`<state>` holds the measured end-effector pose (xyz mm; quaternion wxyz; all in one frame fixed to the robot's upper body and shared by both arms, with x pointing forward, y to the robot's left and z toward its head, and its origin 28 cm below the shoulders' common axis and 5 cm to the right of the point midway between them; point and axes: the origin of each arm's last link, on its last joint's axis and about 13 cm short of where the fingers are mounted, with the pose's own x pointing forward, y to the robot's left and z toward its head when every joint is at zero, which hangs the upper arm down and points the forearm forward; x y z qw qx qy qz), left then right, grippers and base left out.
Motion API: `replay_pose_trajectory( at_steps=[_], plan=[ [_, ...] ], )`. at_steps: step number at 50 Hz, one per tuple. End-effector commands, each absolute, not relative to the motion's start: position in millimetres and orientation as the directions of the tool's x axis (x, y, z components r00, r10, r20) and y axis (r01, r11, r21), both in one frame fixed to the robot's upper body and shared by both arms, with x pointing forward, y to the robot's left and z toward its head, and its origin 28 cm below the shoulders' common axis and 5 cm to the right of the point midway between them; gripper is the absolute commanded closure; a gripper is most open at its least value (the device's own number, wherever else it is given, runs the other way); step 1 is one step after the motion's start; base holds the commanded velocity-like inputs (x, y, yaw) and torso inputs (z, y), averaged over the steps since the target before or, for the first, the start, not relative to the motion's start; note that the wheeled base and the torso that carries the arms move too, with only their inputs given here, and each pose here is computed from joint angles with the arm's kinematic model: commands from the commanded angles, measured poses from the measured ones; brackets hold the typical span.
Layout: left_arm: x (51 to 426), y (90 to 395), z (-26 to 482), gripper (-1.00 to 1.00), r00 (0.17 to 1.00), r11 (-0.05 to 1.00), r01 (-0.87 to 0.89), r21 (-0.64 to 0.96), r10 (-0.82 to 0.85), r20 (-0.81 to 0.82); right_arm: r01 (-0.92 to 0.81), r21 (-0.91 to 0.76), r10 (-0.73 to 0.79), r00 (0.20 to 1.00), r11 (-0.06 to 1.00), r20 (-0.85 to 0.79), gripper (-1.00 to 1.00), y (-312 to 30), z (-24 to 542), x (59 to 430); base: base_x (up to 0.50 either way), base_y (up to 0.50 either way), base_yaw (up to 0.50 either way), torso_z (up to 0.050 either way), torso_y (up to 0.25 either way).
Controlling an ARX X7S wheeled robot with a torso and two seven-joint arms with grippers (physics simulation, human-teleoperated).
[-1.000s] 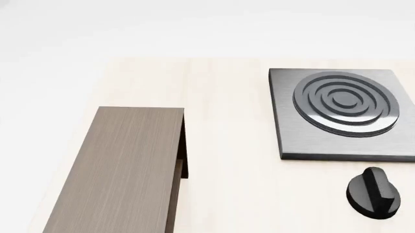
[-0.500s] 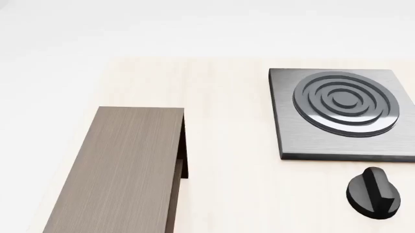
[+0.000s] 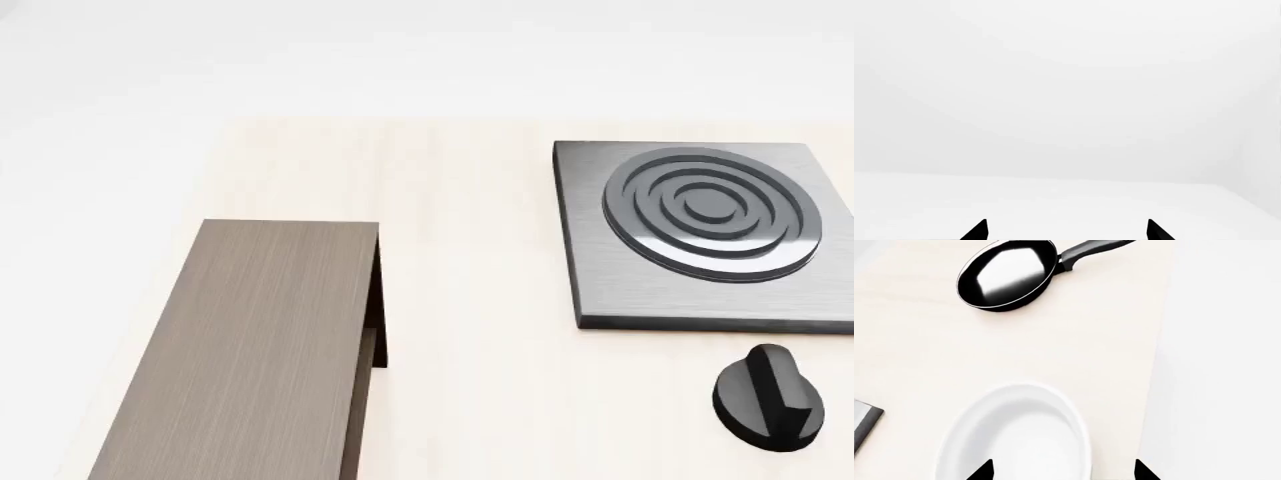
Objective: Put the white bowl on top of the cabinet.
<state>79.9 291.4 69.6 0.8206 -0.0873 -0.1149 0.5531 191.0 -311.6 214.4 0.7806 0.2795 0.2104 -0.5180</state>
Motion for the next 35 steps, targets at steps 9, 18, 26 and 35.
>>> replay_pose_trajectory(
  at_steps=[9, 18, 26, 35],
  plan=[
    [83.5, 284.4, 64.1, -1.0, 0.429, 0.445, -0.868, -0.22, 0.896, 0.118, 0.932, 0.217, -0.672, 0.36, 0.291, -0.647, -1.0, -320.1, 192.4, 203.4, 0.0, 0.0, 0.0, 0.0, 0.0],
    [85.4, 283.9, 62.4, -1.0, 0.433, 0.448, -0.869, -0.21, 0.894, 0.113, 0.933, 0.202, -0.646, 0.352, 0.297, -0.677, -1.0, -319.1, 182.1, 212.4, 0.0, 0.0, 0.0, 0.0, 0.0],
    [85.3, 283.8, 62.6, -1.0, 0.432, 0.447, -0.871, -0.206, 0.895, 0.115, 0.948, 0.196, -0.639, 0.315, 0.252, -0.702, -1.0, -327.5, 166.2, 206.8, 0.0, 0.0, 0.0, 0.0, 0.0],
    [87.5, 283.0, 62.2, -1.0, 0.439, 0.453, -0.868, -0.2, 0.891, 0.114, 0.95, 0.191, -0.625, 0.307, 0.247, -0.718, -1.0, -329.0, 152.7, 204.1, 0.0, 0.0, 0.0, 0.0, 0.0]
  ],
)
